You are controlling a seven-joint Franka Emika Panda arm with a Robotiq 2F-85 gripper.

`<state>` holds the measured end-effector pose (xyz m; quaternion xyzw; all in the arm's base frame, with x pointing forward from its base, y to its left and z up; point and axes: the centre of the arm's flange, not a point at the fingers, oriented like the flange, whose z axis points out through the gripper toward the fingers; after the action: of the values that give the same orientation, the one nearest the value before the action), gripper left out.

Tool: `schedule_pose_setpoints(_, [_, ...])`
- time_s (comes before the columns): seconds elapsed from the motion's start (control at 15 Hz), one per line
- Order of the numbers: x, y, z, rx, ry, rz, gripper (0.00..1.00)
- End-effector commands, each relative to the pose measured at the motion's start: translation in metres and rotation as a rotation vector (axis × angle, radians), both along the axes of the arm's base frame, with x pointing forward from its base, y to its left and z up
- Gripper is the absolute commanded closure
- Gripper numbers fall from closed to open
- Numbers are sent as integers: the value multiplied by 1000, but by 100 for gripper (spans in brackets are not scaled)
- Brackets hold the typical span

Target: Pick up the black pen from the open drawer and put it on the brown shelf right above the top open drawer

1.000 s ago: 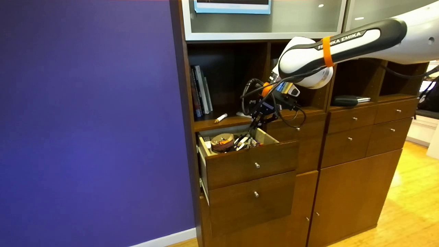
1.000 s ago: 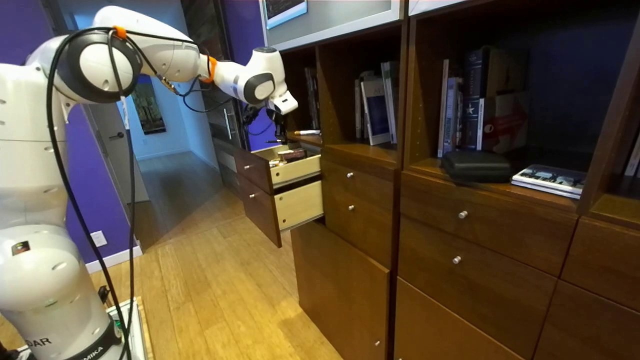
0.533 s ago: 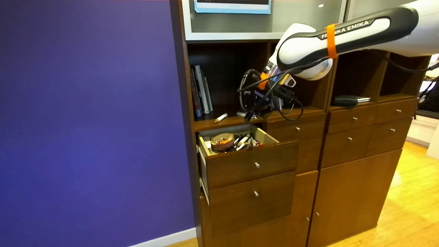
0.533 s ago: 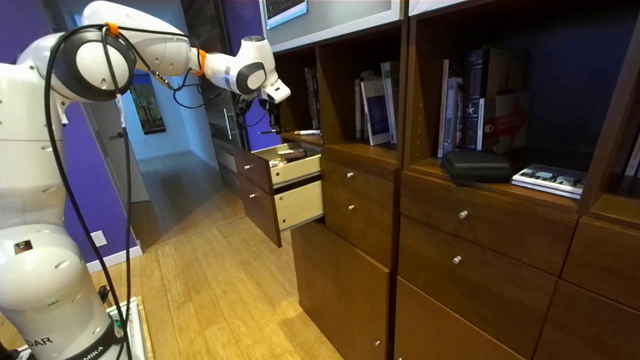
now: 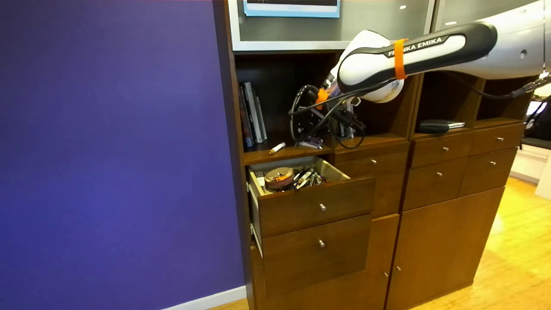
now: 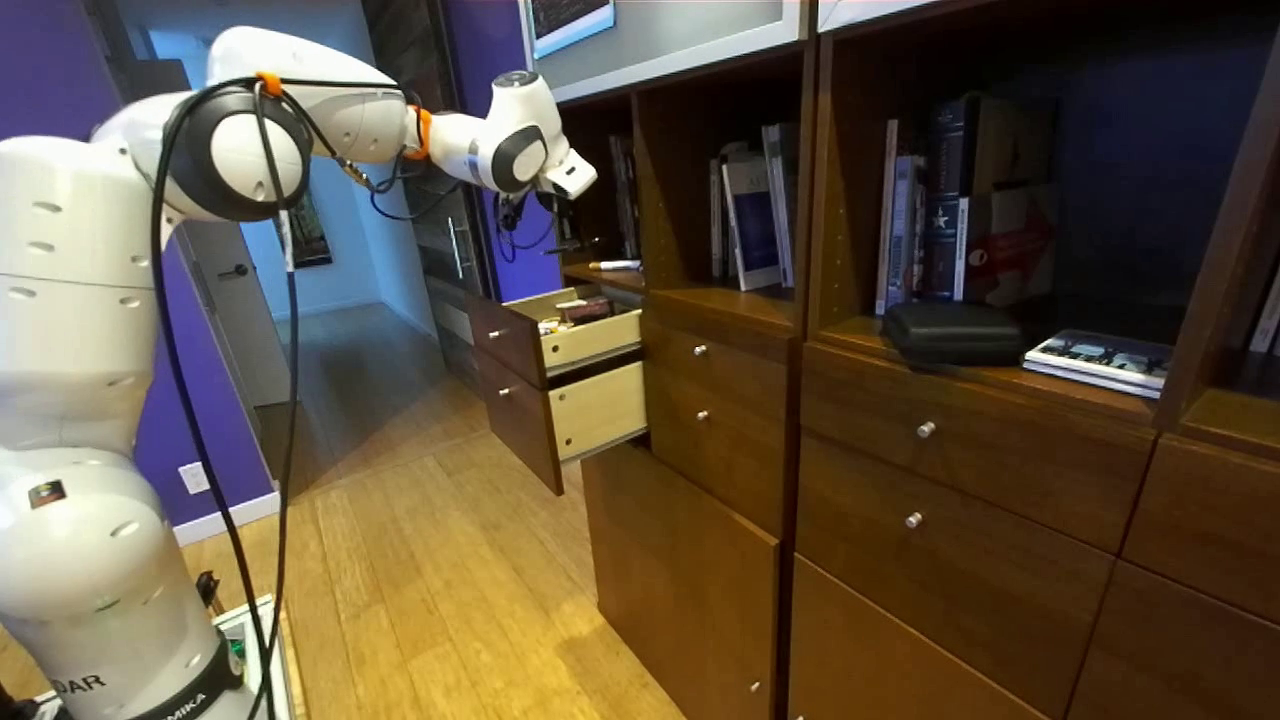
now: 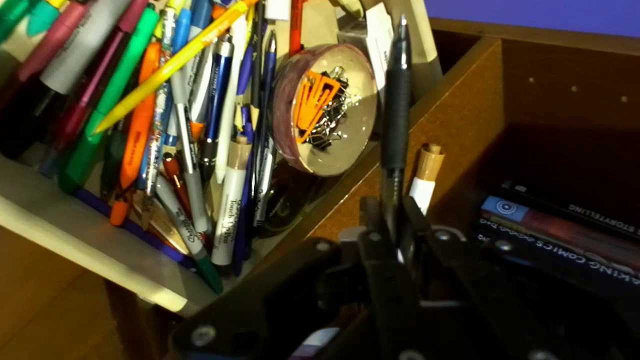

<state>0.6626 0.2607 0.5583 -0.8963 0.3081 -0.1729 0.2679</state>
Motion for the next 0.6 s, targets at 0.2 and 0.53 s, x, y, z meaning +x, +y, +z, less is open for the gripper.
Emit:
schedule_pose_setpoints(0.2, [53, 6, -19, 85, -60, -19, 97])
schedule_pose_setpoints(0.53, [74, 10, -30, 114, -54, -34, 97])
